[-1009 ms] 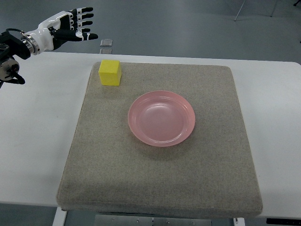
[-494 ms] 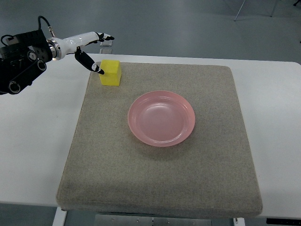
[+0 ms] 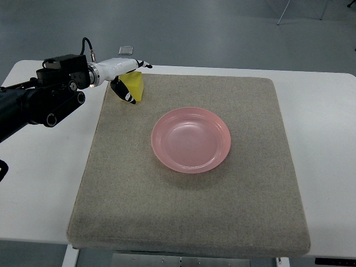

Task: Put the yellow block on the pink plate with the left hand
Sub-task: 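Reach the left hand down toward the yellow cube, then close the left hand fingers around the yellow cube, then lift the cube and carry it over the pink plate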

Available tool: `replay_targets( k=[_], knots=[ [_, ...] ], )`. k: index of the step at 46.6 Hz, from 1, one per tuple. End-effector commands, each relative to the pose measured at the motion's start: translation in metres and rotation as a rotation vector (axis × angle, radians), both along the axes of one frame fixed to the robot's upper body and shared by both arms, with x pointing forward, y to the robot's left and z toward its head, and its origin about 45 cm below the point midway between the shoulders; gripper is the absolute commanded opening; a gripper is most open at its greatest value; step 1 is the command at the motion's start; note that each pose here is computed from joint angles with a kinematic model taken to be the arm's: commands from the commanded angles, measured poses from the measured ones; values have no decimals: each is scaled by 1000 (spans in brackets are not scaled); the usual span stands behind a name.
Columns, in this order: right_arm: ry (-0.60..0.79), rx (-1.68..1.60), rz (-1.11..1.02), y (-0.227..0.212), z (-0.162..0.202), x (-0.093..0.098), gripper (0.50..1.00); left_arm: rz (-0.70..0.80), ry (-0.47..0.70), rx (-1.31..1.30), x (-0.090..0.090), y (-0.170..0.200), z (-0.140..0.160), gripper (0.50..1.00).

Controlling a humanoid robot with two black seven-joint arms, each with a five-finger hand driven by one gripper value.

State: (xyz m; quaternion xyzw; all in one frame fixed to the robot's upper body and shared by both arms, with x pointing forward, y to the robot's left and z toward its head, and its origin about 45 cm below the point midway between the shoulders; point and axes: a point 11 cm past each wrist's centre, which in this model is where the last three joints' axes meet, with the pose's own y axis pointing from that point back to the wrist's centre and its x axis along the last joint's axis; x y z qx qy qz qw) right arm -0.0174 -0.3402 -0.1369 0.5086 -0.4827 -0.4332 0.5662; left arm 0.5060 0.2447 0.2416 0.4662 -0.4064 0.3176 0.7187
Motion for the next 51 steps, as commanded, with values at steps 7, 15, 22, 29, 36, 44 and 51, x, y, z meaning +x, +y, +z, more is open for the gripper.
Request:
replay_targets(
  k=[7,15,22,29,36,44,51],
  knots=[
    [0,0,-1,0,0,0,924,23,-7,42,3,8,0,902],
    [0,0,-1,0,0,0,924,28,-13,64,4,12,1,819],
    [0,0,-1,0,0,0,924,28,-20,67,4,12,2,754],
    [0,0,-1,0,0,0,924,32,-45,63,6,12,4,703],
    [0,0,-1,0,0,0,924,32,-60,63,9,11,11,596],
    [0,0,-1,0,0,0,924,46,-79,69,13,17,22,500],
    [0,0,-1,0,0,0,924,52,-115,66,18,27,43,500]
  ],
)
